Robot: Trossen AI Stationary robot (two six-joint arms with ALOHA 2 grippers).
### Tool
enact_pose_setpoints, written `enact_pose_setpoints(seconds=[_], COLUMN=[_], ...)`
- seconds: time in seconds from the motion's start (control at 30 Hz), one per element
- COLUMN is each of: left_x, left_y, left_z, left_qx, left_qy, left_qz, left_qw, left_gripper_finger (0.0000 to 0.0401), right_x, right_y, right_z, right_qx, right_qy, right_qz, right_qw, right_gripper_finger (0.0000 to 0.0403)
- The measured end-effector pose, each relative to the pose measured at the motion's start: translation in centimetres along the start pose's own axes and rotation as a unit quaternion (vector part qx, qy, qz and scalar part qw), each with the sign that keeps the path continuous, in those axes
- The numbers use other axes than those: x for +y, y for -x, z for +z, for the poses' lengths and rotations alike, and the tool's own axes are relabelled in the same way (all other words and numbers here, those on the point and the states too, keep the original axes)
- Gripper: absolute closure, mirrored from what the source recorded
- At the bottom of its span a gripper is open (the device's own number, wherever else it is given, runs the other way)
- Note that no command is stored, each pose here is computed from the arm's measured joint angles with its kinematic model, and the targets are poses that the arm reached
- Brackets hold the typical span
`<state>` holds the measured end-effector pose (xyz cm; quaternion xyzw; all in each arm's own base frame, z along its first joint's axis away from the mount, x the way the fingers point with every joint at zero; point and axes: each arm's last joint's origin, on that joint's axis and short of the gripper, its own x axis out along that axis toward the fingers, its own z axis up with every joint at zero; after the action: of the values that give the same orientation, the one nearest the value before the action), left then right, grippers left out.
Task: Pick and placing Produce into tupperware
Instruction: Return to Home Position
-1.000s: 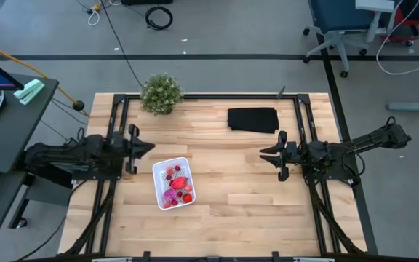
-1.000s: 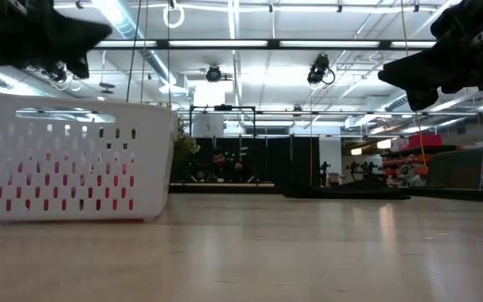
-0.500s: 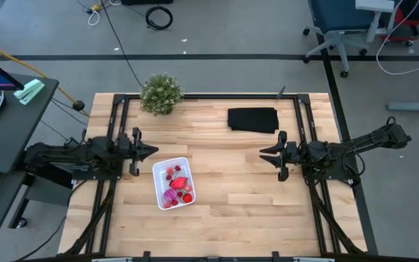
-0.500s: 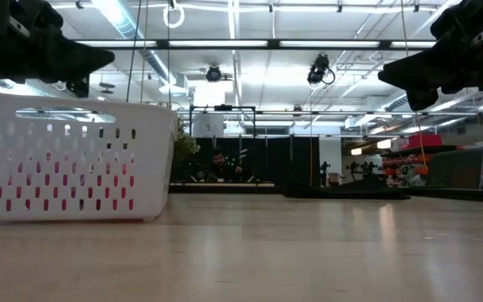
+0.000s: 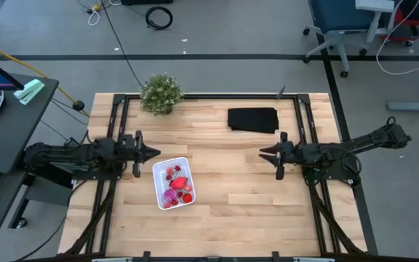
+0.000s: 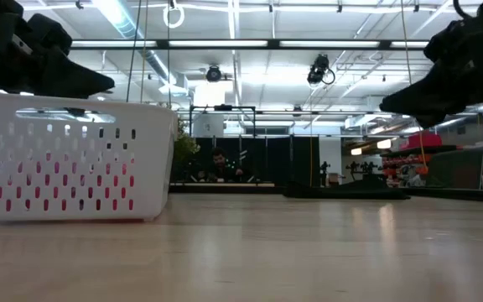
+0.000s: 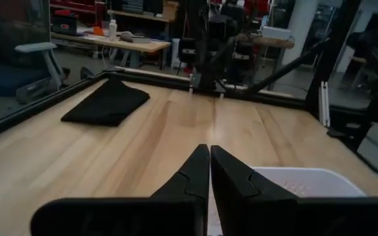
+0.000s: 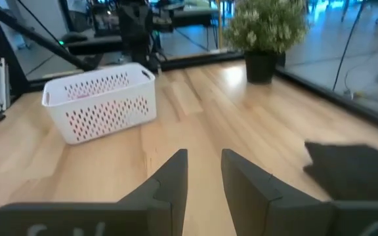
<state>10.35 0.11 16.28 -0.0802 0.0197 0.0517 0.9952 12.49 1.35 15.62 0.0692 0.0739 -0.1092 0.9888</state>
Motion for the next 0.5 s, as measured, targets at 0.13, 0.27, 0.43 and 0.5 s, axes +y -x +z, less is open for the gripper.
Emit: enact_pose_setpoints(seconds=[0.13,0.27,0.43,0.5], left_x=[0.0,0.0,0.0,0.0], left_y=[0.0,0.0,0.0,0.0], left_z=[0.0,0.0,0.0,0.0], left_qx=[0.002,0.001,0.002,0.001], left_qy=[0.003,-0.031,-0.072,-0.073], left_qz=[0.001,0.001,0.001,0.001], left_qw=[1.0,1.0,0.997,0.997], left_gripper_finger=[0.0377,0.0384,0.0389,0.0386], right_x=[-0.2,-0.4,-0.6,-0.6], right_y=[0.0,0.1,0.3,0.3], right_z=[-0.8,-1.5,-2.3,-2.3], right_qx=[0.037,0.07,0.106,0.106], right_qy=[-0.025,-0.045,-0.042,-0.046], right_qz=[-0.016,-0.033,-0.044,-0.045], right_qw=[0.999,0.996,0.993,0.992], right_gripper_finger=[0.0302,0.0302,0.0302,0.0302])
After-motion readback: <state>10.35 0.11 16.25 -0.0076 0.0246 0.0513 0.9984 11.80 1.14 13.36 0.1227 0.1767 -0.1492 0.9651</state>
